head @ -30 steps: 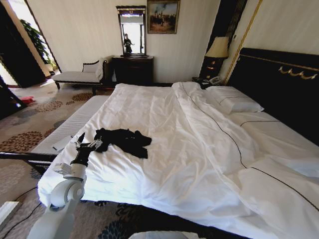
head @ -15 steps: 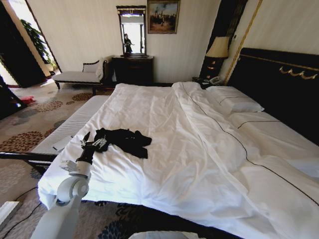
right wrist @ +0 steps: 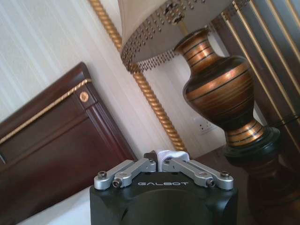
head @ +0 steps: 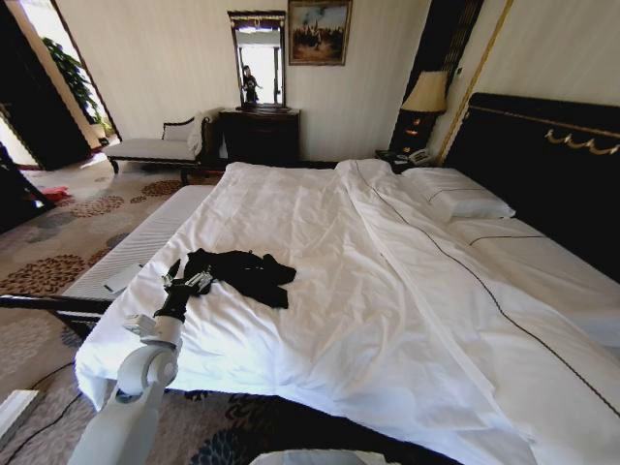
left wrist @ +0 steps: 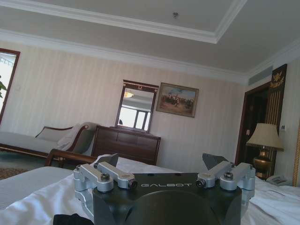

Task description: Fold the clothes on the bed.

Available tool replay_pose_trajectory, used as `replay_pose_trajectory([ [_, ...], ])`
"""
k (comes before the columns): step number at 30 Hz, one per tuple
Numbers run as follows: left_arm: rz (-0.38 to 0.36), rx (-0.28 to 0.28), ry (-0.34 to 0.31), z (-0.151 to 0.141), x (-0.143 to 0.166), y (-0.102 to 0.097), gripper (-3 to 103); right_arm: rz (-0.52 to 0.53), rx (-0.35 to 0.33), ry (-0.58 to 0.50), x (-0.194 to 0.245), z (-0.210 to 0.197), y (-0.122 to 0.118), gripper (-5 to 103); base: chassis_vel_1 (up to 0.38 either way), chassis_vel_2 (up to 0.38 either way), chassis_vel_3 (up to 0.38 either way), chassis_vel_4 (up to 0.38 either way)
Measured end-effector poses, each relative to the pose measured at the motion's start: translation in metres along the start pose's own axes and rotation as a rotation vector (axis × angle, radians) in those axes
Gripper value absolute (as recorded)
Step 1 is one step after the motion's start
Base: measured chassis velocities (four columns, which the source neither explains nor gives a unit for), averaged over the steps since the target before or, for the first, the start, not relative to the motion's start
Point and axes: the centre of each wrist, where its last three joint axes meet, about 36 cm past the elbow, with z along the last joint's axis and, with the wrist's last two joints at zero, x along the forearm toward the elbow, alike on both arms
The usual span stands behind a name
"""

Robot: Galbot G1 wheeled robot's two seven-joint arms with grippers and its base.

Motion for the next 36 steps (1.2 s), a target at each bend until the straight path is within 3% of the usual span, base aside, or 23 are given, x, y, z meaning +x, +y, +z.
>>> replay_pose_trajectory([
  [2, -0.006, -0.005, -0.002, -0.002, 0.002, 0.002, 100, -0.015, -0.001, 0.012, 0.004, 0.002, 0.006, 12, 0.000, 0.000, 0.000, 0.000],
  [5, -0.015, -0.013, -0.006, -0.004, 0.004, 0.006, 100, -0.027, 0.006, 0.026, 0.011, 0.002, 0.015, 12, 0.000, 0.000, 0.000, 0.000],
  [6, -0.018, -0.016, -0.007, -0.005, 0.005, 0.007, 100, -0.033, 0.009, 0.029, 0.013, 0.002, 0.018, 22, 0.000, 0.000, 0.000, 0.000],
  [9, -0.030, -0.028, -0.014, -0.010, 0.007, 0.012, 100, -0.047, 0.011, 0.047, 0.025, -0.009, 0.034, 39, 0.000, 0.000, 0.000, 0.000],
  [11, -0.033, -0.030, -0.015, -0.011, 0.008, 0.013, 100, -0.046, 0.012, 0.053, 0.028, -0.013, 0.038, 39, 0.000, 0.000, 0.000, 0.000],
  [15, -0.047, -0.038, -0.020, -0.014, 0.011, 0.017, 100, 0.007, 0.028, 0.067, 0.035, -0.037, 0.057, 61, 0.000, 0.000, 0.000, 0.000],
  [16, -0.047, -0.038, -0.020, -0.014, 0.011, 0.017, 100, 0.007, 0.028, 0.067, 0.035, -0.037, 0.057, 61, 0.000, 0.000, 0.000, 0.000],
  [24, -0.057, -0.036, -0.026, -0.017, 0.017, 0.016, 100, 0.094, 0.080, -0.058, 0.014, -0.066, 0.066, 93, 0.000, 0.000, 0.000, 0.000],
  [31, -0.053, -0.041, -0.029, -0.016, 0.017, 0.012, 100, 0.054, 0.075, -0.134, 0.001, -0.078, 0.068, 100, 0.000, 0.000, 0.000, 0.000],
  [36, -0.053, -0.055, -0.031, -0.020, 0.019, 0.012, 100, -0.136, 0.020, -0.133, -0.002, -0.077, 0.098, 100, 0.000, 0.000, 0.000, 0.000],
])
